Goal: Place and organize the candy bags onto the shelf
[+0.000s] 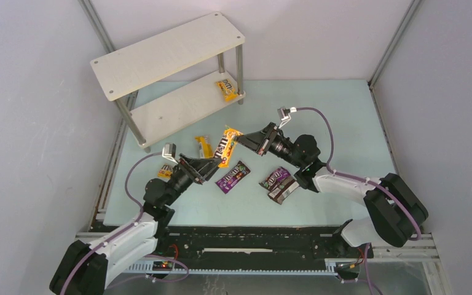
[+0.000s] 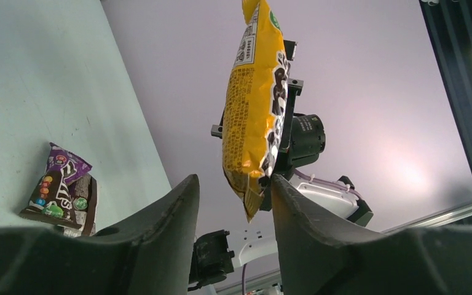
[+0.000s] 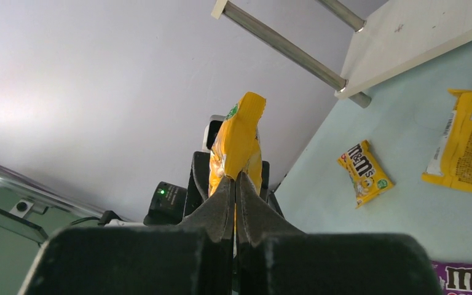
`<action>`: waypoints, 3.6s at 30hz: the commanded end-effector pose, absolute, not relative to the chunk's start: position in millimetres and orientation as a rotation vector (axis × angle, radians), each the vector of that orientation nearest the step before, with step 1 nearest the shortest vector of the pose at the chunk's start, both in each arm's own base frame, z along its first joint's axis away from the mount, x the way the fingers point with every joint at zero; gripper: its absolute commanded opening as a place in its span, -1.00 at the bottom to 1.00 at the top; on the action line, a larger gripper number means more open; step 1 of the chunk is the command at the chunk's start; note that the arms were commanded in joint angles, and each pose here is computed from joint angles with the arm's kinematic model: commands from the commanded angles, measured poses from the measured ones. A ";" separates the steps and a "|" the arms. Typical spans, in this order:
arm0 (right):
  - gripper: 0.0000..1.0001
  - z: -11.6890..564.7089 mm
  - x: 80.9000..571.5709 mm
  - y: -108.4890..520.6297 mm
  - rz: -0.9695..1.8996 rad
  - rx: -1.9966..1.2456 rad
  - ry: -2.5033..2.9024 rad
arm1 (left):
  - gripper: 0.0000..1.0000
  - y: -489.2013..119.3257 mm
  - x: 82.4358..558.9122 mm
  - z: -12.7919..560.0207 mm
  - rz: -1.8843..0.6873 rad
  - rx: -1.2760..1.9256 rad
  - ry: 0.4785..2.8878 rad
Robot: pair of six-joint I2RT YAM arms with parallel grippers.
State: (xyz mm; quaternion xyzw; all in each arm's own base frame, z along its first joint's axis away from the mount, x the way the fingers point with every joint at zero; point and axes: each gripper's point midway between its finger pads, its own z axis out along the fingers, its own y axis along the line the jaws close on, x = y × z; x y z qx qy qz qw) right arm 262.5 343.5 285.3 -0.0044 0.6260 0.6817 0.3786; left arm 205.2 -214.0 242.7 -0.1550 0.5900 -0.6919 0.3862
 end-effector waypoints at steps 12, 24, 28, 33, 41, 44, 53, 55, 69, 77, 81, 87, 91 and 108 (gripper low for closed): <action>-1.00 319.5 261.5 342.8 1.727 -0.046 1.477 | -0.11 -213.5 204.0 267.8 -1.800 -0.385 1.414; -1.00 314.7 260.8 345.5 1.734 -0.066 1.487 | -0.31 -217.1 214.8 278.7 -1.787 -0.381 1.397; -0.99 312.0 265.3 343.8 1.728 -0.056 1.492 | -0.42 -218.0 217.8 276.0 -1.778 -0.388 1.405; -0.62 302.8 276.3 339.3 1.713 -0.045 1.509 | -0.74 -218.1 223.8 272.0 -1.761 -0.412 1.413; 0.28 276.4 325.9 303.4 1.613 0.034 1.551 | -1.00 -220.7 251.0 263.0 -1.711 -0.495 1.434; 0.35 259.0 364.5 270.3 1.530 0.097 1.571 | -1.00 -218.7 270.8 257.5 -1.677 -0.550 1.427; 0.38 205.4 444.0 175.6 1.245 0.159 1.675 | -1.00 -187.6 360.9 244.5 -1.587 -0.791 1.252; 0.39 184.7 444.7 169.8 1.209 0.176 1.730 | -1.00 -176.9 387.1 234.8 -1.529 -0.872 1.215; 0.41 173.5 435.9 159.2 1.268 0.195 1.721 | -0.99 -141.9 505.0 182.8 -1.170 -1.088 1.159; 0.42 170.5 436.0 145.5 1.319 0.248 1.685 | -0.98 -139.6 537.2 163.5 -1.006 -1.153 1.253; 0.42 170.6 436.0 143.3 1.330 0.255 1.676 | -0.98 -134.0 543.3 149.7 -0.923 -1.198 1.288; 0.42 169.4 436.1 143.3 1.331 0.257 1.678 | -0.98 -140.0 556.7 136.3 -0.893 -1.235 1.344; 0.41 169.6 435.9 143.9 1.340 0.258 1.674 | -1.00 -145.1 561.9 132.0 -0.873 -1.239 1.368; 0.42 170.3 437.2 144.4 1.352 0.251 1.655 | -0.90 -158.2 573.0 118.3 -0.813 -1.291 1.381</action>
